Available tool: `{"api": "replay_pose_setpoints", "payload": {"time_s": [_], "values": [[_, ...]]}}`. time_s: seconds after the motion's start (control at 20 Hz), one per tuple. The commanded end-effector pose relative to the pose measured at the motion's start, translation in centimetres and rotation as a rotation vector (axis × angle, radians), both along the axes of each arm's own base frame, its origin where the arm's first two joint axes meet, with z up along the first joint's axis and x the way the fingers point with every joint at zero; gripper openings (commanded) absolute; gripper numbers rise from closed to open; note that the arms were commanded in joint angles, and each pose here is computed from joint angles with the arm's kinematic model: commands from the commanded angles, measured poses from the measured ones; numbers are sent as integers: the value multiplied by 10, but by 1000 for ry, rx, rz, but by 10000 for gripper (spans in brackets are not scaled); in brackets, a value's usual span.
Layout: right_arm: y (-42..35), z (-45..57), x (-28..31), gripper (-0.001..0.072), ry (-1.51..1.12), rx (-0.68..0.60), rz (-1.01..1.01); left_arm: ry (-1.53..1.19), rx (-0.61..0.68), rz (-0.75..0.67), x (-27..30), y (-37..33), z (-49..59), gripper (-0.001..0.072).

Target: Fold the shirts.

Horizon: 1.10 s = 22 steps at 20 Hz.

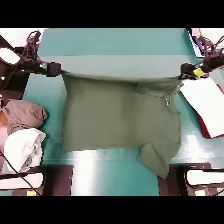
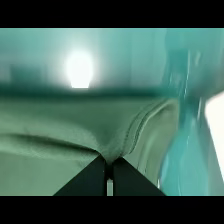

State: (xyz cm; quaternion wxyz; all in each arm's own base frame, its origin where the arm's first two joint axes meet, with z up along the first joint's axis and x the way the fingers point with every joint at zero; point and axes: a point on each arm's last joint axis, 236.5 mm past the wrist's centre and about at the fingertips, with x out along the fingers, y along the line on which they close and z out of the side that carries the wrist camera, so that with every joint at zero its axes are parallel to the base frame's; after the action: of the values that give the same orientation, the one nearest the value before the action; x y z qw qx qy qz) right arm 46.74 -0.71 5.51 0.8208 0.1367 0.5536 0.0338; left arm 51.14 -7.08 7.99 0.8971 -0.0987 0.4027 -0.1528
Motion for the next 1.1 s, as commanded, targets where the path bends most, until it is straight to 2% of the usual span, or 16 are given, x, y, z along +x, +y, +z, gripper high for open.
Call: {"api": "replay_pose_setpoints", "payload": {"time_s": [0.0, 0.15, 0.25, 0.5, 0.75, 1.0, 1.05], "values": [[-12, 1, 53, 15, -190, -35, -73, -182, 3, 109, 46, 19, 12, 25], [-16, 15, 65, 15, -267, -52, -80, -206, 49, 72, 47, 20, 13, 25], [-11, 8, 55, 15, -220, -57, -45, -153, 70, 8, 35, 13, 2, 25], [-11, -39, -5, 15, 37, -232, 94, 79, 117, -149, -16, 1, -49, 24], [-3, -88, -57, 16, 154, -200, 83, 214, 120, -155, -51, 3, -106, 25], [13, -104, -78, 24, 160, -122, 54, 293, 84, -136, -67, 0, -118, 31], [13, -103, -80, 109, 164, -121, 54, 317, 71, -131, -71, -1, -119, 278]]}}
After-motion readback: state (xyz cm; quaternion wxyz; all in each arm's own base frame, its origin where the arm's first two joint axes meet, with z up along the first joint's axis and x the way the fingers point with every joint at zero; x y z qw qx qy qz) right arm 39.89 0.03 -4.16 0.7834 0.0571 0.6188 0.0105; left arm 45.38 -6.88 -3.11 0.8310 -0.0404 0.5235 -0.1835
